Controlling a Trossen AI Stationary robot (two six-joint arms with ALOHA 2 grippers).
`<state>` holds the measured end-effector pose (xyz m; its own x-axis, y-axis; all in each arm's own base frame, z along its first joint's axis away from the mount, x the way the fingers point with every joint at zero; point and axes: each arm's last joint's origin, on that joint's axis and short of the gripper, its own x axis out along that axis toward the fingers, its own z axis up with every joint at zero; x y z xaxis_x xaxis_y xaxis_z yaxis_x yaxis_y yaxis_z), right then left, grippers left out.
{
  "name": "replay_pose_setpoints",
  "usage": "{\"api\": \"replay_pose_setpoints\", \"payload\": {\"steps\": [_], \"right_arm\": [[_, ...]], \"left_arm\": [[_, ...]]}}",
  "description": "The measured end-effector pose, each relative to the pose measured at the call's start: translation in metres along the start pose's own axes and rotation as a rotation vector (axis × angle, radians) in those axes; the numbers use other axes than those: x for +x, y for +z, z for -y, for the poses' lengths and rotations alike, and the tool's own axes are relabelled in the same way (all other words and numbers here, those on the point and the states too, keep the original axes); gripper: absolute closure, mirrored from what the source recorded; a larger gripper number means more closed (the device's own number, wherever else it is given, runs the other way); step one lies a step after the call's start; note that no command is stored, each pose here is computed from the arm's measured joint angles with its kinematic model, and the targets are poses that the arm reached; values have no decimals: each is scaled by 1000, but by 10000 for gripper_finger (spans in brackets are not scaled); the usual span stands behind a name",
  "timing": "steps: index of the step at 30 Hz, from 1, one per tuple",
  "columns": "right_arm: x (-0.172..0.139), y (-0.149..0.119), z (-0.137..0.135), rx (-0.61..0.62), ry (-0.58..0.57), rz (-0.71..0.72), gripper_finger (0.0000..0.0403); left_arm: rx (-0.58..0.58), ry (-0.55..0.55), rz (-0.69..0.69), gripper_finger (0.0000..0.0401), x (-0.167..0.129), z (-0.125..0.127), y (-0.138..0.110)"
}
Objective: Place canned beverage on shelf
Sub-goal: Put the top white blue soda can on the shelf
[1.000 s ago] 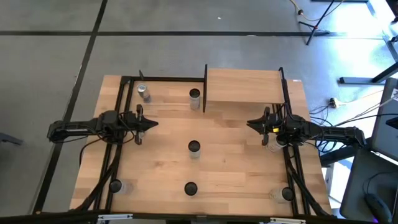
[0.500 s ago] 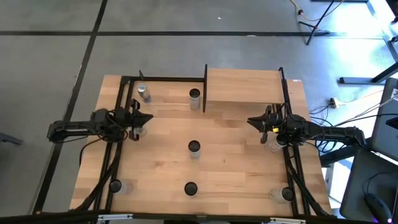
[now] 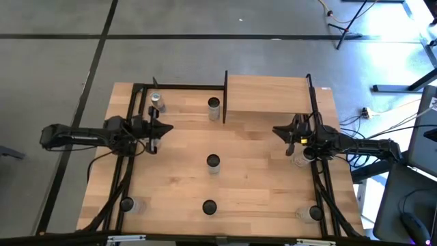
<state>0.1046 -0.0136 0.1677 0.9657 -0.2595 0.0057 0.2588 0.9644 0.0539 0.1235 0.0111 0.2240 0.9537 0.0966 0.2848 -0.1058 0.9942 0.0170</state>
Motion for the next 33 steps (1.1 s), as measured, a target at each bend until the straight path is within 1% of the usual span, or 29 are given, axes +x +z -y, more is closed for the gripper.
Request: {"api": "replay_pose_setpoints", "payload": {"steps": [4,7,9,11,12,14,17,20,24,27,30,33], "right_arm": [[0,5,-1,9,13,51,352],[0,8,-1,15,22,82,352],[0,9,-1,16,23,88,352],[0,8,-1,16,23,83,352],[0,8,-1,16,24,86,352],[0,10,-1,18,40,97,352],[-1,11,-2,19,74,108,352],[-1,13,-3,21,97,129,352],[-1,15,-4,21,127,148,352],[-2,15,-4,15,140,155,352],[-2,16,-4,15,140,158,352],[-2,20,-4,19,142,197,352]], "left_arm": [[26,-4,-66,401,22,0,6],[32,-4,-106,401,33,0,6],[73,36,-122,401,39,-1,6],[63,107,-118,400,44,-4,10],[48,125,-117,397,46,-4,11],[46,121,-123,383,50,-4,12],[42,90,-140,345,58,-1,13],[38,63,-178,294,68,3,11],[38,17,-269,219,85,9,12],[15,8,-340,167,102,13,14],[10,19,-409,130,120,19,15],[4,-24,-454,113,139,30,18]]}}
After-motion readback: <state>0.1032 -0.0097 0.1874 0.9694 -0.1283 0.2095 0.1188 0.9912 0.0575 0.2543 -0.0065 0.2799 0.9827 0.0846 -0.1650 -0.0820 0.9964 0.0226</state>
